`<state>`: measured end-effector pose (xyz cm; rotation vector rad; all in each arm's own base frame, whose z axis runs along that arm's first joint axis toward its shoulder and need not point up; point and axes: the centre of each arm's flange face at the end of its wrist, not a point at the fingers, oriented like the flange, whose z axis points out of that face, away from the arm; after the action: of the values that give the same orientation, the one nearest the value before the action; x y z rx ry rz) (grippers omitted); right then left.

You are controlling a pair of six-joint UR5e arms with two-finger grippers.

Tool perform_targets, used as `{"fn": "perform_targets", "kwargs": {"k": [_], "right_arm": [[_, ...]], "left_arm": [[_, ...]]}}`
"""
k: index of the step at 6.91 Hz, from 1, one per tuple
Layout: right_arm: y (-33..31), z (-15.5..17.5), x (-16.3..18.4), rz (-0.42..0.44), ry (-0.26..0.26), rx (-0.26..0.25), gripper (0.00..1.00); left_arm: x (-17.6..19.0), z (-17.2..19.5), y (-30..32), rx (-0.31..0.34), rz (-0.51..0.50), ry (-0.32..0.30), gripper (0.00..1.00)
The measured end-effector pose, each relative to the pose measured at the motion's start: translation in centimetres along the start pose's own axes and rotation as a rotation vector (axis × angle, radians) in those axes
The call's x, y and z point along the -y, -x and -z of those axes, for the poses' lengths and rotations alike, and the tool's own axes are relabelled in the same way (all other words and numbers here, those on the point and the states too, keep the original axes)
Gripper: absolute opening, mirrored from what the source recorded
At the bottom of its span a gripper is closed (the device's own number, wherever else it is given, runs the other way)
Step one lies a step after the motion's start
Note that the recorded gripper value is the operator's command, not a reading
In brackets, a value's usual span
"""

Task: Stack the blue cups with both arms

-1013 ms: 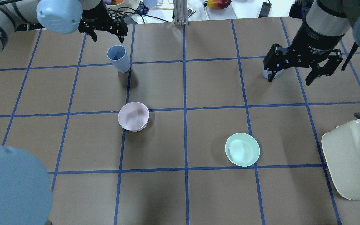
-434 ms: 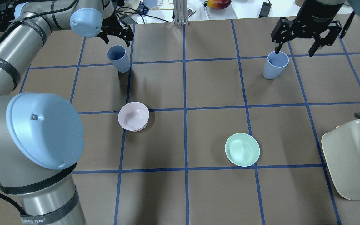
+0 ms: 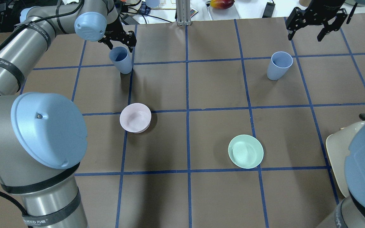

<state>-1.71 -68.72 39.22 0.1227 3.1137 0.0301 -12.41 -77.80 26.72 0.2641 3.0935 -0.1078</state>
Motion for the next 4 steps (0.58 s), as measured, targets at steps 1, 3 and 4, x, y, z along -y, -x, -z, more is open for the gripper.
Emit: {"fn": "perform_targets", "kwargs": {"k": [1,3,4], "right_arm": [[-0.6,-3.1,1.8,0.001,0.003,0.0,1.0],[-1.1,-8.0,3.6,0.004,0.04,-0.002,1.0],[-1.2,-9.5,3.6,0.004,0.064,-0.003,1.0]], "left_arm": [[0.0,0.3,0.0,0.001,0.001,-0.003,0.92],[0.0,0.7,-0.2,0.003,0.001,-0.005,0.92],[-0.1,1.1,-0.5,0.003,0.001,-0.004,0.9]]}}
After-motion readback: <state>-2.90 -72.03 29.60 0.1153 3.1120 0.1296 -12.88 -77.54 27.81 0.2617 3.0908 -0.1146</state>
